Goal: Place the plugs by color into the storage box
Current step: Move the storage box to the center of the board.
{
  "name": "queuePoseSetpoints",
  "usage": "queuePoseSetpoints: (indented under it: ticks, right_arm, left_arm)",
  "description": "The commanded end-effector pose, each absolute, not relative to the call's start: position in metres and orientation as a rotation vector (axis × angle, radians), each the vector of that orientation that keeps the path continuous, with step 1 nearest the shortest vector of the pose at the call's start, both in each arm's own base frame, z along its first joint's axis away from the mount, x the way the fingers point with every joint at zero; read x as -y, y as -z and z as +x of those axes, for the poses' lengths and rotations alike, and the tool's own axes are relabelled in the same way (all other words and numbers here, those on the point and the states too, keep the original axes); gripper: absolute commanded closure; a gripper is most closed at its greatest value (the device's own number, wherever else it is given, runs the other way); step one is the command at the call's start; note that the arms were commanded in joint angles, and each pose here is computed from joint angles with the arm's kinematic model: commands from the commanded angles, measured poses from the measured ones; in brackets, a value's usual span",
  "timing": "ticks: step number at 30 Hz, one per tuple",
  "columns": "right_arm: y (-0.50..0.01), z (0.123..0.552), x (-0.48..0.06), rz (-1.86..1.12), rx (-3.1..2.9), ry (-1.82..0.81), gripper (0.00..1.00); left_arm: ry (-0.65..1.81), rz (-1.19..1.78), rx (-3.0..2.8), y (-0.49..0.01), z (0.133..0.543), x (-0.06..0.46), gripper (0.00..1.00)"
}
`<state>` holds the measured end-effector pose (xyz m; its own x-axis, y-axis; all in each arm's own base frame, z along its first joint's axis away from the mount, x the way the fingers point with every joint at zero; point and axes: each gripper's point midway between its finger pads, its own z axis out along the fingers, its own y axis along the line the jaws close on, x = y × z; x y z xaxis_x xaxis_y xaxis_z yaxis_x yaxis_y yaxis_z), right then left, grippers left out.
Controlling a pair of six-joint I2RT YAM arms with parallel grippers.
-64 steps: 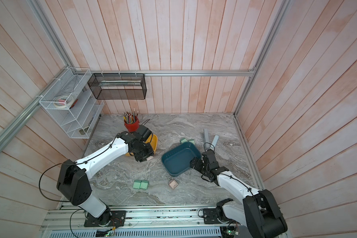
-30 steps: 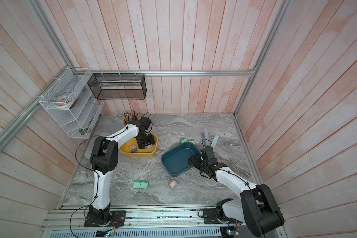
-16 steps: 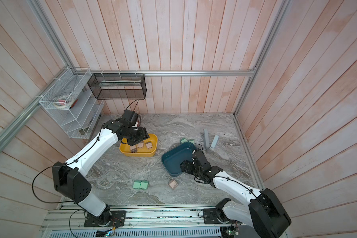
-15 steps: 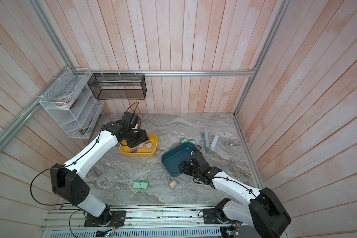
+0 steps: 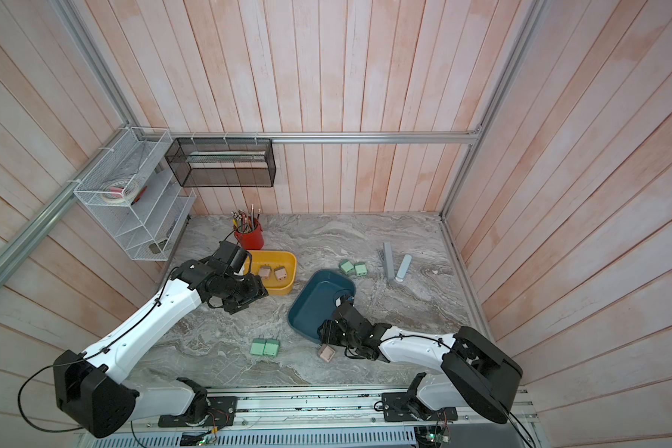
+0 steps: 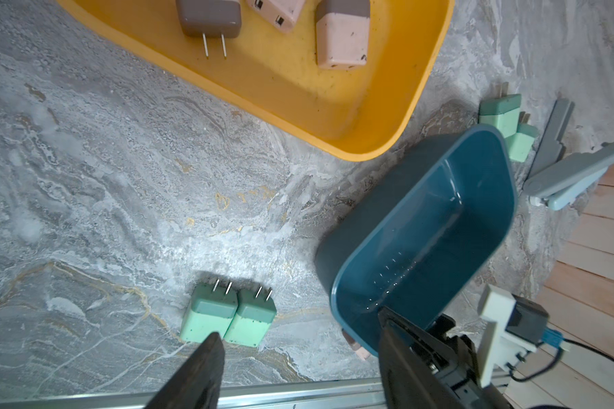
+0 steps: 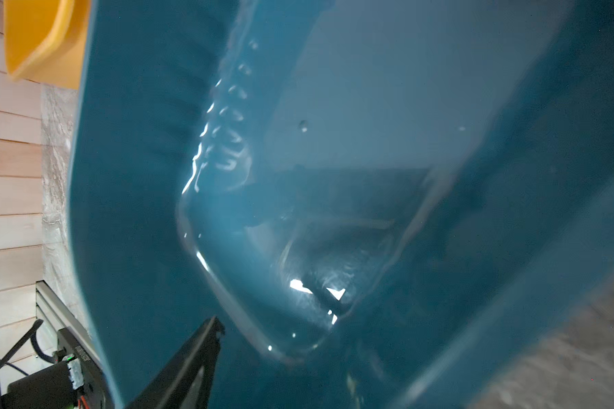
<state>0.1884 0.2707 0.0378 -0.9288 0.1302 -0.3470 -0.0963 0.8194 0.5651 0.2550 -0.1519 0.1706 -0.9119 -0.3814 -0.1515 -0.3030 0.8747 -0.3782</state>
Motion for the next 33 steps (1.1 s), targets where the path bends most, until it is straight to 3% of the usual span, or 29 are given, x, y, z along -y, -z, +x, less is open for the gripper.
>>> queuePoseSetpoints:
  ticks: [1,15,22,33]
  right_arm:
    - [-0.042,0.187,-0.285,0.037,-2.616,-0.844,0.32]
    - [-0.050,0.209,-0.260,0.221,-2.542,-0.735,0.31]
    - [-0.059,0.214,-0.239,0.289,-2.509,-0.730,0.30]
    - [-0.058,0.207,-0.223,0.346,-2.499,-0.759,0.29]
  left_arm:
    - [0.476,-0.558,-2.857,-0.164,0.239,0.143,0.29]
    - [0.529,-0.538,-2.890,-0.150,0.223,0.148,0.29]
    - [0.609,-0.440,-2.951,-0.134,0.220,0.196,0.30]
    - [0.649,-0.375,-3.093,-0.096,0.177,0.245,0.30]
